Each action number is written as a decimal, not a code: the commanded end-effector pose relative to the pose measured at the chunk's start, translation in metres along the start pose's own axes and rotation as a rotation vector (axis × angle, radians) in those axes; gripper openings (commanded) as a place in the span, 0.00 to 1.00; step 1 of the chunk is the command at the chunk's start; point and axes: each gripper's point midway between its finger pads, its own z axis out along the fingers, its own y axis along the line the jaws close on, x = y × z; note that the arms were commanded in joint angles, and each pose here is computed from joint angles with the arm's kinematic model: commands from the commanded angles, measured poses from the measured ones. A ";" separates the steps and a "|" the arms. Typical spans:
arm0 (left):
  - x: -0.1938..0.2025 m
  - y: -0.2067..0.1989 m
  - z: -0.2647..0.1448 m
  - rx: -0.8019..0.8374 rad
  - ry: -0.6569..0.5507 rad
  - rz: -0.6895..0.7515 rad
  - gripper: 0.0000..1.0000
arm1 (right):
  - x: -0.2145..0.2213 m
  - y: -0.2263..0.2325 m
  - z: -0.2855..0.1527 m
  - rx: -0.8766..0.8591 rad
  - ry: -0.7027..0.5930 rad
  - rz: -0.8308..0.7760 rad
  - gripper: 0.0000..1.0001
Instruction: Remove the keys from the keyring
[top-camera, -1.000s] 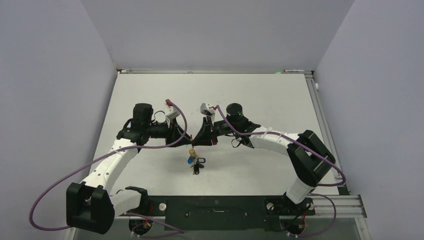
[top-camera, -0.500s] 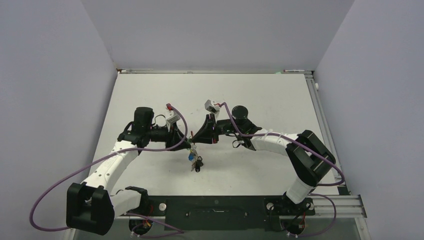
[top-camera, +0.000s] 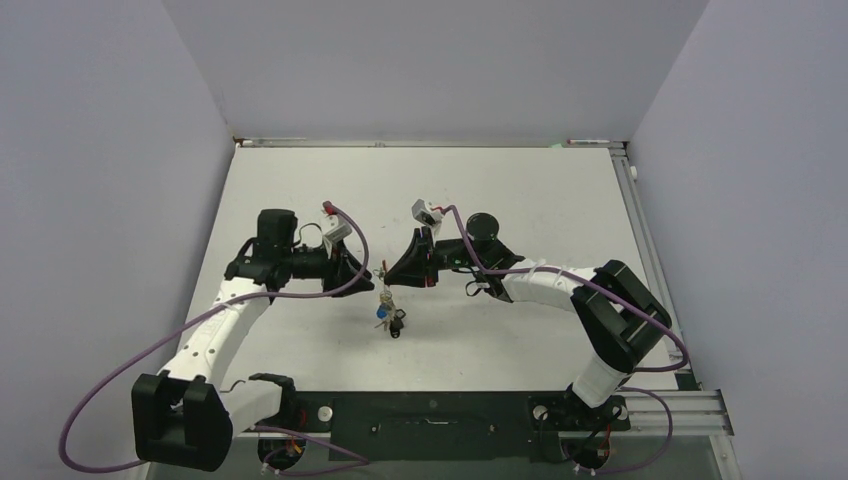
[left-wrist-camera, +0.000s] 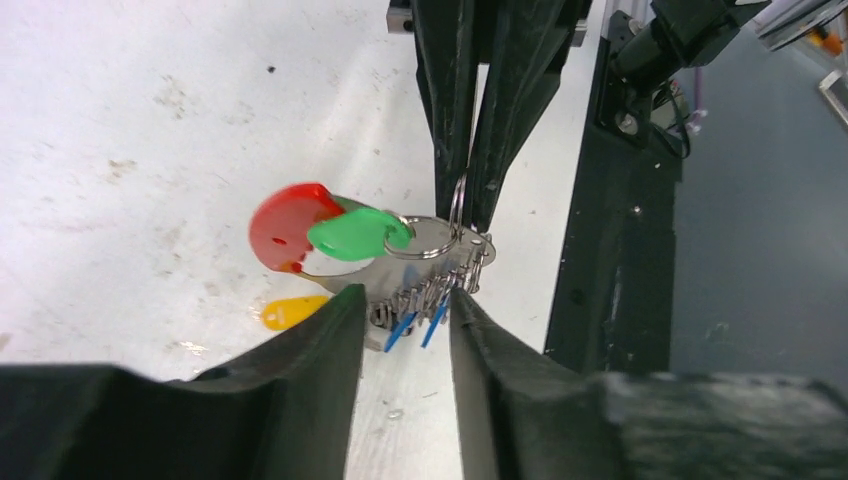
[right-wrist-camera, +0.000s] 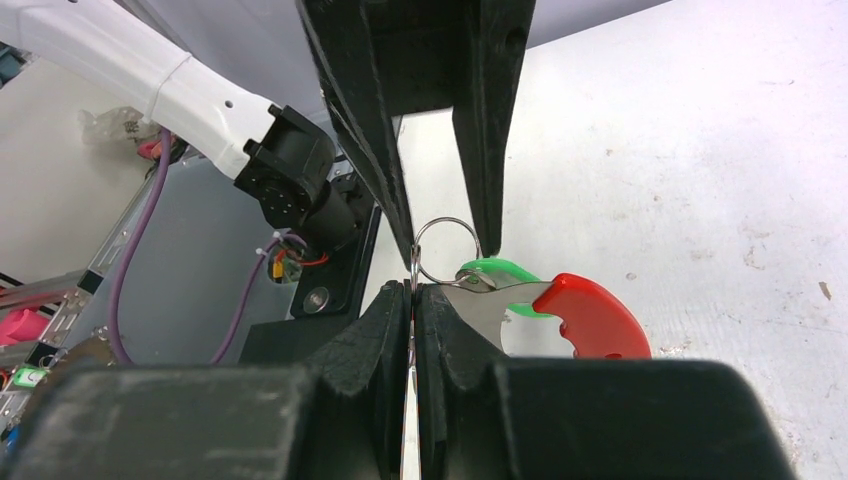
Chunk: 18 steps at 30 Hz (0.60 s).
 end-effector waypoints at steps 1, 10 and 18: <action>-0.028 -0.010 -0.016 0.002 0.013 0.197 0.37 | -0.018 0.013 -0.002 -0.051 -0.028 -0.101 0.05; -0.033 -0.018 -0.015 0.041 0.044 0.303 0.42 | -0.014 0.019 0.003 -0.086 -0.014 -0.083 0.05; -0.031 -0.025 -0.009 0.084 0.056 0.339 0.42 | -0.013 0.024 0.006 -0.103 -0.008 -0.073 0.05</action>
